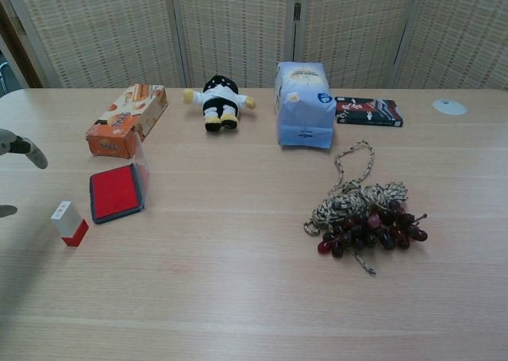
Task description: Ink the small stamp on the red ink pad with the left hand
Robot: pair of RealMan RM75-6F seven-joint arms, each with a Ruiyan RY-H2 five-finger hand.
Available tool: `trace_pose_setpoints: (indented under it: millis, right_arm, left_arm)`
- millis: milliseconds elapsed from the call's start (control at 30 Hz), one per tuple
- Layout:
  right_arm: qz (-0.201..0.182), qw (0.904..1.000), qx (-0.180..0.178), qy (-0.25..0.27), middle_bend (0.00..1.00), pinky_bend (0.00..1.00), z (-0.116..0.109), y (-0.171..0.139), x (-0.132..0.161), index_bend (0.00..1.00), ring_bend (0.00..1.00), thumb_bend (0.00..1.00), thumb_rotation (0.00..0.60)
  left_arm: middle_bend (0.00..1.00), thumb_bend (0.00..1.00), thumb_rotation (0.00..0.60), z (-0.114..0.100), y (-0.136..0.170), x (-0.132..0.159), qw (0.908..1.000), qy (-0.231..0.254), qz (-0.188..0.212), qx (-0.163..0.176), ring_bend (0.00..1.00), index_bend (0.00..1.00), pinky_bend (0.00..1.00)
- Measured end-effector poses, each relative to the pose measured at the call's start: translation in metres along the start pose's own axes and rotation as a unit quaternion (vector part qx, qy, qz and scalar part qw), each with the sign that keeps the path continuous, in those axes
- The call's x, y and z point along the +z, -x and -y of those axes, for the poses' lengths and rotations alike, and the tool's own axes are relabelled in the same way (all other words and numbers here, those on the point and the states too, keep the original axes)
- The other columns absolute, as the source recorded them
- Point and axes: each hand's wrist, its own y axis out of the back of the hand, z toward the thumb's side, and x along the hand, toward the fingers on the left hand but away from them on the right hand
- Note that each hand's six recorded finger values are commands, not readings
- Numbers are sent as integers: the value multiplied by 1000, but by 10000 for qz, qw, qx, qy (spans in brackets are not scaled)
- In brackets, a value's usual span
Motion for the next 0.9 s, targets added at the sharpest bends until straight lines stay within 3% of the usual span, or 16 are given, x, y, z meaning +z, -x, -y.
trace_pose_setpoints:
  millis: [233,433,900]
  right_arm:
    - [-132,9994,185,268,0,0,-3,2,-5,20,0,381,600]
    - [-280,9988,82,394,0,0,-14,-5,-6,20,0,381,600]
    - [-377,9985,82,383,0,0,-15,-10,-4,20,0,381,600]
  left_arm:
    - [48,297,600,6,3,27,9994,-74,-304,-129,0,182,31]
    - [49,298,600,14,2,45,9989,-175,-377,-198,0,183,31]
    - [95,297,600,18,-4,51,9988,-249,-347,-258,0,232,40]
